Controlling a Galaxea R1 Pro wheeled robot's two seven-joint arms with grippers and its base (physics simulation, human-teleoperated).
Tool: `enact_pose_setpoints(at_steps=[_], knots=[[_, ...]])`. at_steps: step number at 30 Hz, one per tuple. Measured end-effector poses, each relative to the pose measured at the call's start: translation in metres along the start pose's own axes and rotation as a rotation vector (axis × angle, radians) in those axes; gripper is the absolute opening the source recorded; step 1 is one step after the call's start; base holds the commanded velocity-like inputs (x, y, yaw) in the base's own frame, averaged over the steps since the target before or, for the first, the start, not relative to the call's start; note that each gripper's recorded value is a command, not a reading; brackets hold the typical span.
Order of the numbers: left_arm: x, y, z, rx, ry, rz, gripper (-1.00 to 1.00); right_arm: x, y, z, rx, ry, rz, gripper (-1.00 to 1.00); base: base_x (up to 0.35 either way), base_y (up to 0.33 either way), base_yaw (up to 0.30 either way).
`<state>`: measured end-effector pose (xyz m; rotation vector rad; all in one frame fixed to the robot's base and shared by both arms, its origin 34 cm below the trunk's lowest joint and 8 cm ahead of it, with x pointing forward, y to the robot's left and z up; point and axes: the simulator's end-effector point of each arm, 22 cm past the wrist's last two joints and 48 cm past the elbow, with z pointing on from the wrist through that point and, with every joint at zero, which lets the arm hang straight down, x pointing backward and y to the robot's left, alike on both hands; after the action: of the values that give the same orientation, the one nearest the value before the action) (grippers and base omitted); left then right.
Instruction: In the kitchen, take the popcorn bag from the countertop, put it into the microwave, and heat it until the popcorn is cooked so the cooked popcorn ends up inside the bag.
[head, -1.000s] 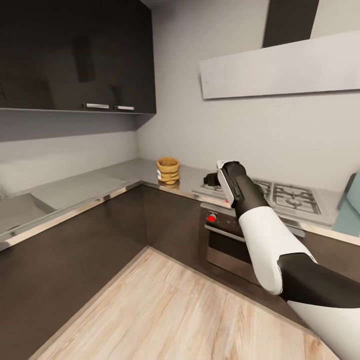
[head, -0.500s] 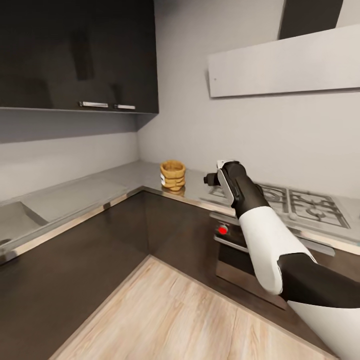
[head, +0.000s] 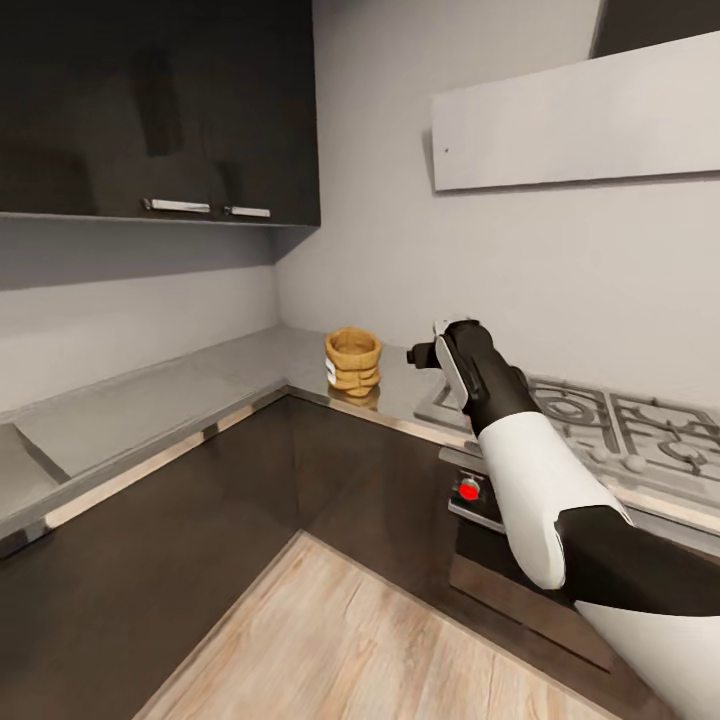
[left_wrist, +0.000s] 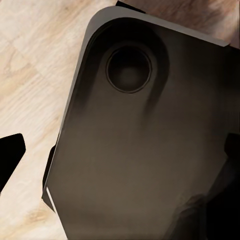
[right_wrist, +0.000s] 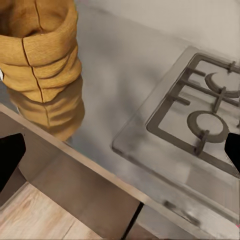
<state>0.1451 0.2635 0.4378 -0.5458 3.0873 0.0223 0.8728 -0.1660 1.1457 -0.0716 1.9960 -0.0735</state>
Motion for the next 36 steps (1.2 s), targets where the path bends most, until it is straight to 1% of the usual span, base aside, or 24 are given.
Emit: enact_pose_setpoints(at_steps=[4, 8, 9, 11, 14, 18, 26, 36], knots=[[0.0, 0.0, 0.0, 0.0, -0.001, 0.0, 1.0, -0.001, 0.0, 0.0, 0.0, -0.007, -0.001, 1.0, 0.33, 0.0, 0.0], [0.0, 0.0, 0.0, 0.0, -0.001, 0.0, 1.0, -0.011, 0.002, 0.0, -0.011, -0.049, 0.014, 1.0, 0.33, 0.0, 0.0], [0.0, 0.0, 0.0, 0.0, -0.001, 0.0, 1.0, -0.011, 0.005, 0.0, -0.021, -0.052, 0.023, 1.0, 0.33, 0.0, 0.0], [0.0, 0.0, 0.0, 0.0, -0.001, -0.001, 1.0, -0.013, 0.014, -0.001, -0.066, -0.055, 0.056, 1.0, 0.33, 0.0, 0.0], [0.0, 0.0, 0.0, 0.0, -0.002, -0.001, 1.0, -0.014, 0.025, -0.002, -0.113, -0.059, 0.085, 1.0, 0.33, 0.0, 0.0], [-0.002, 0.0, 0.0, 0.0, -0.007, -0.001, 1.0, -0.015, 0.026, -0.002, -0.119, -0.064, 0.087, 1.0, 0.33, 0.0, 0.0], [-0.002, 0.0, 0.0, 0.0, -0.01, -0.001, 1.0, -0.013, 0.027, -0.002, -0.123, -0.052, 0.083, 1.0, 0.33, 0.02, 0.0], [-0.002, 0.0, 0.0, 0.0, -0.01, -0.002, 1.0, -0.009, 0.028, -0.001, -0.125, -0.044, 0.084, 1.0, 0.3, 0.208, 0.0]])
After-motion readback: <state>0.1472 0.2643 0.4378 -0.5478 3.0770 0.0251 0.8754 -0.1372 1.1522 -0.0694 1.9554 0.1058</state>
